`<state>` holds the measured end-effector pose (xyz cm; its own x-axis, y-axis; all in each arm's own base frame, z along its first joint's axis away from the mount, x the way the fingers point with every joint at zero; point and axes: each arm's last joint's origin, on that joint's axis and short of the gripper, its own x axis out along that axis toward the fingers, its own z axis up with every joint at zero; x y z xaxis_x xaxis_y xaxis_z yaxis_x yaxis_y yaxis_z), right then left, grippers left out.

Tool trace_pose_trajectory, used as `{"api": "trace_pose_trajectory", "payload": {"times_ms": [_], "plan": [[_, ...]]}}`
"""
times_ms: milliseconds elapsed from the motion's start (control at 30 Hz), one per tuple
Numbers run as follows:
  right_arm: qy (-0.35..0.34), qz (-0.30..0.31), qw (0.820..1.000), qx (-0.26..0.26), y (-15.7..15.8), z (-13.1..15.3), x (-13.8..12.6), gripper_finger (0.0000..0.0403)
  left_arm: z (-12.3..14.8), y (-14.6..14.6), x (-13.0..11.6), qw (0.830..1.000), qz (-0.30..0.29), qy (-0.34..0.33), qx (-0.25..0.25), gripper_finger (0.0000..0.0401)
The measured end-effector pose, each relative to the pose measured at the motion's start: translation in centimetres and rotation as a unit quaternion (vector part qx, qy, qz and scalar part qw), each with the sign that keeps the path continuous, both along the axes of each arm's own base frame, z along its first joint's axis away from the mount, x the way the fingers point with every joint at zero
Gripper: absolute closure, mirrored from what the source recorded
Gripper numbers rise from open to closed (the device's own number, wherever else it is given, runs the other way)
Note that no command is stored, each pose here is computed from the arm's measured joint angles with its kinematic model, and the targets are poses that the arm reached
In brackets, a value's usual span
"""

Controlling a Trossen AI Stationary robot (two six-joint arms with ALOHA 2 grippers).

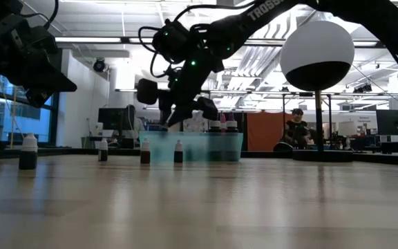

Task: Pick & Place food coloring
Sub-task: Put the small red food coloring into the bin

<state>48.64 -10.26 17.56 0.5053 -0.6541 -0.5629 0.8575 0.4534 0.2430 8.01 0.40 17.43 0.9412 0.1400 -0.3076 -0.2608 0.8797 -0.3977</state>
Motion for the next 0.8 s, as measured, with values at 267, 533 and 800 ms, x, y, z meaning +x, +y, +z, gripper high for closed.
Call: {"api": "trace_pose_trajectory", "payload": {"times_ms": [267, 533, 800], "plan": [[0.005, -0.039, 0.999, 0.033, -1.6, -1.0, -1.0, 0.0352, 0.0, 0.0, 0.0, 1.000, 0.000, 0.000, 0.000, 0.0401], [0.000, -0.038, 0.998, 0.047, -2.5, -1.2, -1.1, 0.0352, 0.0, 0.0, 0.0, 1.000, 0.000, 0.000, 0.000, 0.0401], [0.000, -0.035, 0.998, 0.050, -2.3, -1.4, -1.0, 0.0352, 0.0, 0.0, 0.0, 1.000, 0.000, 0.000, 0.000, 0.0401]]}}
